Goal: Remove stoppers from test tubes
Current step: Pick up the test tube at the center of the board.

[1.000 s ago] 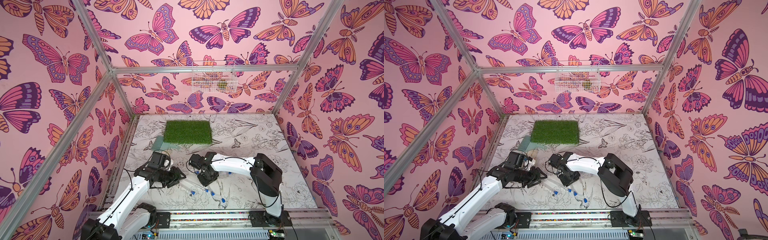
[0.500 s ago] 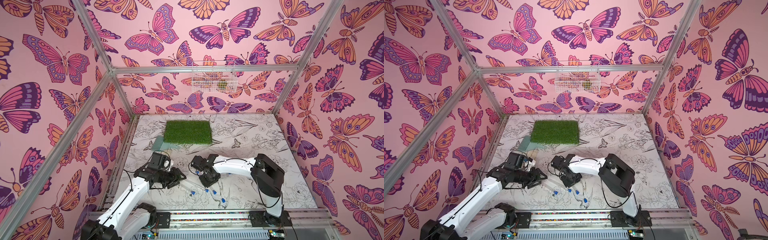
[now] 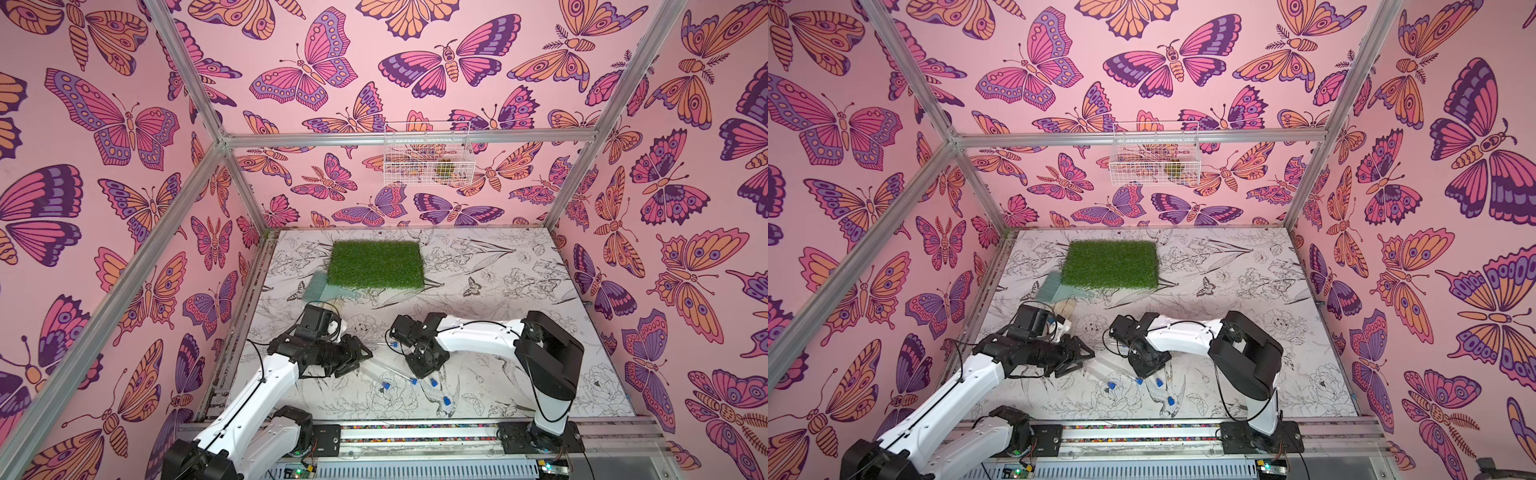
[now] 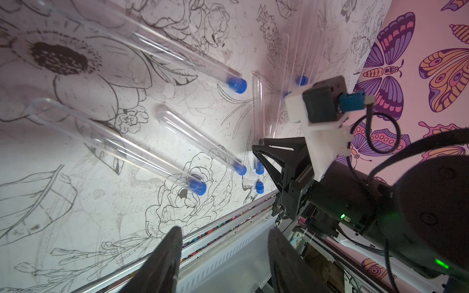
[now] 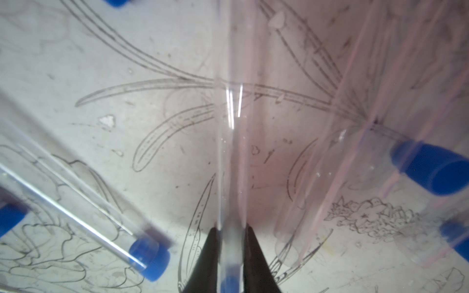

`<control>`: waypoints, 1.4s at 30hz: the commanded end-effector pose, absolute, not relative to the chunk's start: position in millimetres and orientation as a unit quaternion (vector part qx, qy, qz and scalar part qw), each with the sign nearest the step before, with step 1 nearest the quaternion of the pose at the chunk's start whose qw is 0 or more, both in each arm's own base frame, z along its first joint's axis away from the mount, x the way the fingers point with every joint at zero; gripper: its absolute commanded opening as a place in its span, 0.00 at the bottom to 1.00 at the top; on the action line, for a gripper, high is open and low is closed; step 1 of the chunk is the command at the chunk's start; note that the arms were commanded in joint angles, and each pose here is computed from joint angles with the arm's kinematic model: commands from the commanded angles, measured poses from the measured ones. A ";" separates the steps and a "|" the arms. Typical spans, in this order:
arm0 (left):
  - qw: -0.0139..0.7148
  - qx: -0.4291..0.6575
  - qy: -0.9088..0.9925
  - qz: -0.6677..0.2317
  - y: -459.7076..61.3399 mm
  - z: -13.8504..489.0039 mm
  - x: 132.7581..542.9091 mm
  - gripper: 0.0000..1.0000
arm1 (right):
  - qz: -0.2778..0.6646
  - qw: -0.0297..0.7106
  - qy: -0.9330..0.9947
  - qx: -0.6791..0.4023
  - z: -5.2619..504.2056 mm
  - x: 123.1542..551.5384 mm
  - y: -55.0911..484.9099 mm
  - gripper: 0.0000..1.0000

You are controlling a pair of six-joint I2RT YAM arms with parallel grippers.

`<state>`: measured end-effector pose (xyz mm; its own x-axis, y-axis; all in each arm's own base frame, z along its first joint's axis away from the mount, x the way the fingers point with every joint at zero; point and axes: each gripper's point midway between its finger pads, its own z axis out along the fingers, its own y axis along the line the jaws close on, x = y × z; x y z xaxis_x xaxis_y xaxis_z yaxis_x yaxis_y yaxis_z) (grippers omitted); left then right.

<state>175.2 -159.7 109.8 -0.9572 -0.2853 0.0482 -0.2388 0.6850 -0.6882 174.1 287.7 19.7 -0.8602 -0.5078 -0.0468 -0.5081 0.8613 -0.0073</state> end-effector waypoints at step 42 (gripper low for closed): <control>0.072 0.023 0.840 -0.538 -225.9 221.3 229.4 0.53 | 0.381 0.061 0.872 -0.302 212.9 157.9 364.4 0.15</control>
<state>223.7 -224.7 218.1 -0.9946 -0.0378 -0.0964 0.0730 0.4034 -0.9121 158.0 355.5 199.3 -0.8120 -0.4897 -0.3176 -0.5713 0.5553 0.6044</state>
